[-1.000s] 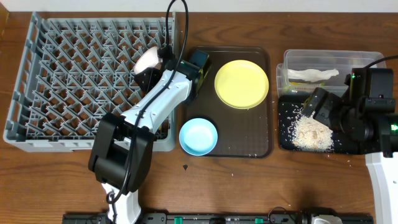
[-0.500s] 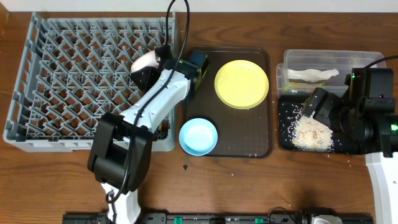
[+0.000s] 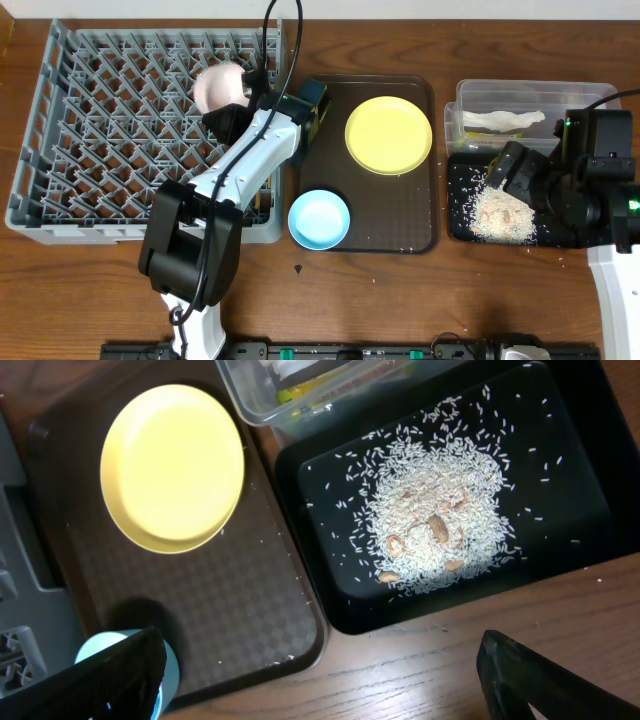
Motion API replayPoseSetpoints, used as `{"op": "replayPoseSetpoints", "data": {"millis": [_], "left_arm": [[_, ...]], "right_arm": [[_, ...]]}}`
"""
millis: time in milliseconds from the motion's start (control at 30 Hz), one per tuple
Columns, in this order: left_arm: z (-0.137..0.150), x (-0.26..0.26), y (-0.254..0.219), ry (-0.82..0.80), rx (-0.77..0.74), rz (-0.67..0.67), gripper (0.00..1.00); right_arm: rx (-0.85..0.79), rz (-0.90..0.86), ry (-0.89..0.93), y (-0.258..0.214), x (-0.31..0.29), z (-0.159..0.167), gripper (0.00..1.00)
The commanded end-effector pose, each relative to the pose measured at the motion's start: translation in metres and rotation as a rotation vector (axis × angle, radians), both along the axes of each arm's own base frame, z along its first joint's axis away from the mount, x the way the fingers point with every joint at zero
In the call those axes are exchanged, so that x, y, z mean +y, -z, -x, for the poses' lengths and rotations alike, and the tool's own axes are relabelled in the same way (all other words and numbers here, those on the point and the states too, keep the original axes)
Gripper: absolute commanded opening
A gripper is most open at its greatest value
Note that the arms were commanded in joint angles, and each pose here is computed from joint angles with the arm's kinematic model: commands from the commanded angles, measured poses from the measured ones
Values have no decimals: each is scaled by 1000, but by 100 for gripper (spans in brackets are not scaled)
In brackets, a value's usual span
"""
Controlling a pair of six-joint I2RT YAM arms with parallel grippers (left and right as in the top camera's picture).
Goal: Sort waste into correct bins and load items into the dishwasher
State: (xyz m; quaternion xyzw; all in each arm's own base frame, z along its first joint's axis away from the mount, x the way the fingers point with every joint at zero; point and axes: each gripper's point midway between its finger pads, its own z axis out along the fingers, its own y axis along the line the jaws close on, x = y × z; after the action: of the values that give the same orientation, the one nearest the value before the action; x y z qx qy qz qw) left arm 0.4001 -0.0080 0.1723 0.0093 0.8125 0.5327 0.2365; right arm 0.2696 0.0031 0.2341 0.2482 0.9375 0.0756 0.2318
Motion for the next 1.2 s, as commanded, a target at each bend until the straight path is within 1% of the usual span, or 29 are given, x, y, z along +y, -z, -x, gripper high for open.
{"op": "replayPoseSetpoints", "data": {"millis": [0, 200, 267, 333, 367, 400, 433, 467, 500, 533, 567, 633, 667, 767, 867, 1000, 1033, 1133, 1167], "left_arm": [[0, 3, -2, -6, -7, -26, 8], [0, 2, 0, -7, 1, -14, 8], [1, 3, 0, -8, -1, -13, 10], [1, 3, -4, -26, -56, 26, 23], [2, 2, -6, -34, -71, 68, 25], [2, 1, -7, -42, -83, 124, 27], [2, 0, -8, -52, -97, 208, 31], [1, -1, -9, -61, -116, 294, 33], [0, -3, -10, -67, -132, 437, 35], [-2, -4, -12, -60, -136, 517, 35], [-4, -7, -16, -44, -143, 628, 36], [-10, -12, -34, 8, -187, 865, 43], [-12, -10, -45, 23, -225, 955, 45], [-25, 6, -70, 66, -328, 1191, 48], [-36, 26, -68, 64, -361, 1378, 48], [-53, 36, -49, 74, -336, 1580, 48], [-56, 38, -37, 58, -315, 1626, 49], [-59, 43, -12, 9, -268, 1657, 50], [-60, 40, -6, 18, -245, 1672, 50]], "right_arm": [[-9, 1, -1, -4, -2, -1, 97], [-10, 1, -1, -4, -2, -1, 97], [-10, 1, -1, -4, -2, -1, 97], [-10, 1, -1, -4, -2, -1, 97], [-10, 1, -1, -4, -2, -1, 97], [-10, 1, -1, -4, -2, -1, 97], [-10, 1, -1, -4, -2, -1, 97], [-10, 1, -1, -4, -2, -1, 97], [-10, 1, -1, -4, -2, -1, 97], [-10, 1, -1, -4, -2, -1, 97], [-11, 1, -1, -4, -2, -1, 98], [-11, 1, -1, -4, -2, -1, 98], [-11, 1, -1, -4, -2, -1, 98], [-11, 1, -1, -4, -2, -1, 97], [-9, 1, -1, -4, -2, -1, 98], [-8, 1, -1, -3, -2, 0, 98], [-8, 1, 0, -3, -2, 0, 98], [-7, 0, 0, -3, -2, 0, 98], [-7, 0, 0, -3, -2, 0, 98]]}}
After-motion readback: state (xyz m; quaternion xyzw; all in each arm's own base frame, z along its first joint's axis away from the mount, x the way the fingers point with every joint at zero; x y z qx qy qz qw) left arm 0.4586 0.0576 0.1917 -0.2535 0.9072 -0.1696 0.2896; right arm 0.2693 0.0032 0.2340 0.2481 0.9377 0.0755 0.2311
